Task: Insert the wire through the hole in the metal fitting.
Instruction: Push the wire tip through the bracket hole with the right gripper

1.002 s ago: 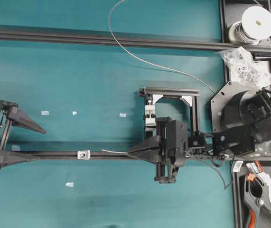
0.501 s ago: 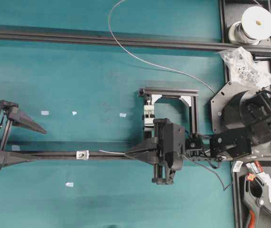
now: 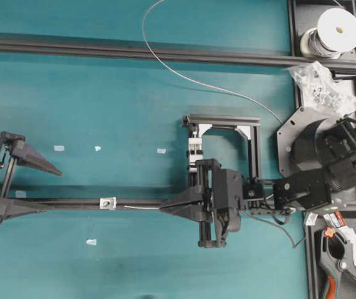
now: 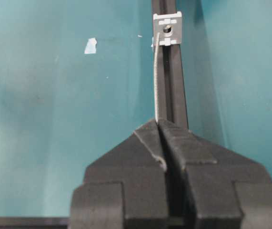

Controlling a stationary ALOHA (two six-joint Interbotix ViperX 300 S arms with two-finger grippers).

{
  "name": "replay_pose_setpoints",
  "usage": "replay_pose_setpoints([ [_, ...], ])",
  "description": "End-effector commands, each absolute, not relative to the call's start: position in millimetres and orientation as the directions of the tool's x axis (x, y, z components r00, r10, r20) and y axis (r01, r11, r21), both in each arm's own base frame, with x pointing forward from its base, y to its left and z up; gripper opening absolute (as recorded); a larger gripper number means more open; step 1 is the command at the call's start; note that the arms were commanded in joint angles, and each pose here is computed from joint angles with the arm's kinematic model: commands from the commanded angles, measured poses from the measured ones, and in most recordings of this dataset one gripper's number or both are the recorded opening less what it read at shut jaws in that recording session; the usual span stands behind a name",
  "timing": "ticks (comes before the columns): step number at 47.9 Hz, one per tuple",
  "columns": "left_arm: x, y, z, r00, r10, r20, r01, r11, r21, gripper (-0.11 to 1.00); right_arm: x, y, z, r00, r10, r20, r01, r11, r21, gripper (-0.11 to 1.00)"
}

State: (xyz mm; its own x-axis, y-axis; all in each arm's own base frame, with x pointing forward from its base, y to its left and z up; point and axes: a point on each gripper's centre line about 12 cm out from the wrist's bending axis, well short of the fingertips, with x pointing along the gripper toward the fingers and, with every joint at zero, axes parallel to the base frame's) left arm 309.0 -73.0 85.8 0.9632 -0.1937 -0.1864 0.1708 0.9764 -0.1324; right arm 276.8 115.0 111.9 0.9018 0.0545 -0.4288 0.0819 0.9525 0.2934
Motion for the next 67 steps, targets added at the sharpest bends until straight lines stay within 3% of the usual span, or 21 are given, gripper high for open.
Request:
replay_pose_setpoints([
  [1,312,-75,95,0.968,-0.199,-0.152,0.180,0.975,-0.133,0.79,282,119,121,0.914,0.064,-0.400,0.069,0.948,0.310,0.00],
  [67,313,-75,95,0.967,-0.199,-0.156,0.180,0.975,-0.132,0.79,297,112,112,0.902,0.024,-0.431,0.117,0.947,0.299,0.00],
])
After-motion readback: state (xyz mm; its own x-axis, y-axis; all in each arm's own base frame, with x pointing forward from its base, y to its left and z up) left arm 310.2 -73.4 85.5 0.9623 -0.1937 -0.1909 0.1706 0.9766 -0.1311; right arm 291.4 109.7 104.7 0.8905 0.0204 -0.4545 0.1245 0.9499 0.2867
